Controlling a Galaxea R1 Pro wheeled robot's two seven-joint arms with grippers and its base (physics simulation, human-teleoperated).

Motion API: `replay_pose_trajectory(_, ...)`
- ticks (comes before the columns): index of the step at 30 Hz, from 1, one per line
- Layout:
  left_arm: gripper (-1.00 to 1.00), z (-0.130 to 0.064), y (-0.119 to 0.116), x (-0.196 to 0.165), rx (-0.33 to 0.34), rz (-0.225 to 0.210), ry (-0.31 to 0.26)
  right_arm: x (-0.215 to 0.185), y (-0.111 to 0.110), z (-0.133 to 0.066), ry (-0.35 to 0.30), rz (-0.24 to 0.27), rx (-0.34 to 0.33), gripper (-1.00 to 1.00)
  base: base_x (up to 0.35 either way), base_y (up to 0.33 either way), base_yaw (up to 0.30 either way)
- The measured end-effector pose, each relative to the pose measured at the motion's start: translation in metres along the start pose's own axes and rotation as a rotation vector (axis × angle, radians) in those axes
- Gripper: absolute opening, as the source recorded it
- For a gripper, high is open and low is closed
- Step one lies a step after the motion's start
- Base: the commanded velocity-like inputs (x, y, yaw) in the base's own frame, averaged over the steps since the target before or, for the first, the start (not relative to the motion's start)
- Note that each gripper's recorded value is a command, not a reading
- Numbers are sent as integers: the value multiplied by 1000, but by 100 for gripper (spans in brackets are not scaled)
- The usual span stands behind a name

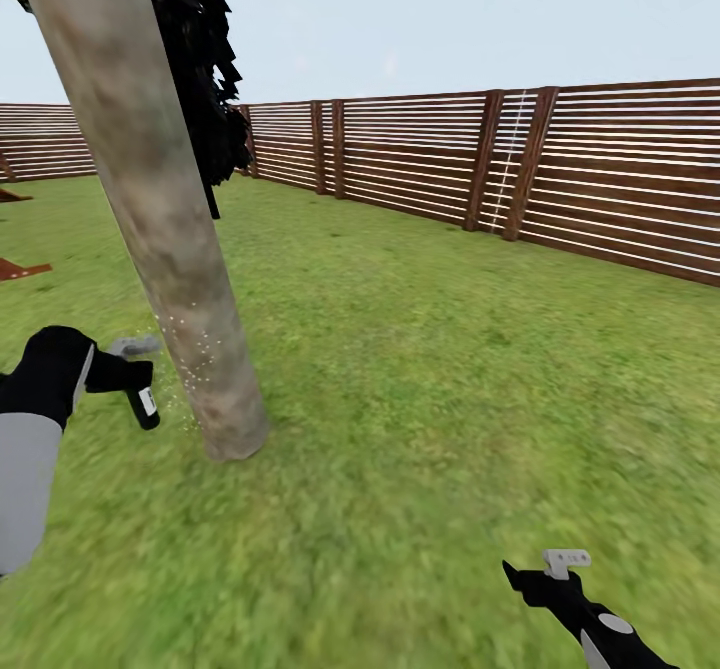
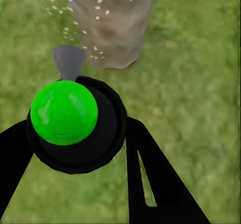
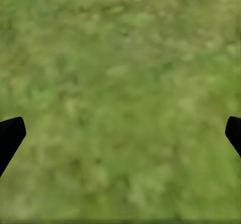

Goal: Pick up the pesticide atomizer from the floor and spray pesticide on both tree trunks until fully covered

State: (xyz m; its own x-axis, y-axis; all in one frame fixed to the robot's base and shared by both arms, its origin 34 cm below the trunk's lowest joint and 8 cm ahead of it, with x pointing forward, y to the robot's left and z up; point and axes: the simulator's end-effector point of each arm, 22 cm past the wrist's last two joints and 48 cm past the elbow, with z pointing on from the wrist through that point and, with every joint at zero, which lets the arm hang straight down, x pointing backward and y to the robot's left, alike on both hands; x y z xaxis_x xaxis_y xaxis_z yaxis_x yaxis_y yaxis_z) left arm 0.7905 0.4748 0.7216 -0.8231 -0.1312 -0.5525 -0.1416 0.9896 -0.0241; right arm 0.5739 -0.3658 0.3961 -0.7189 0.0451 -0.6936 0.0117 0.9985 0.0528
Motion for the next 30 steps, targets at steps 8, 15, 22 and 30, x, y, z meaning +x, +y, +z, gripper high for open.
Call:
replay_pose_trajectory(8, -100, 30, -2, 57, -5, 21, 94, 0, 0, 0, 1, -1, -1, 100, 0, 0, 0)
replay_pose_trajectory(15, -100, 75, -32, 152, 44, 72, 198, 0, 0, 0, 1, -1, -1, 100, 0, 0, 0)
replay_pose_trajectory(22, -100, 131, -38, 216, -49, 1, 131, 0, 0, 0, 1, -1, -1, 100, 0, 0, 0)
replay_pose_trajectory(30, -100, 135, -30, 238, -83, -33, 154, 0, 0, 0, 0, -1, -2, 100, 155, -37, 38)
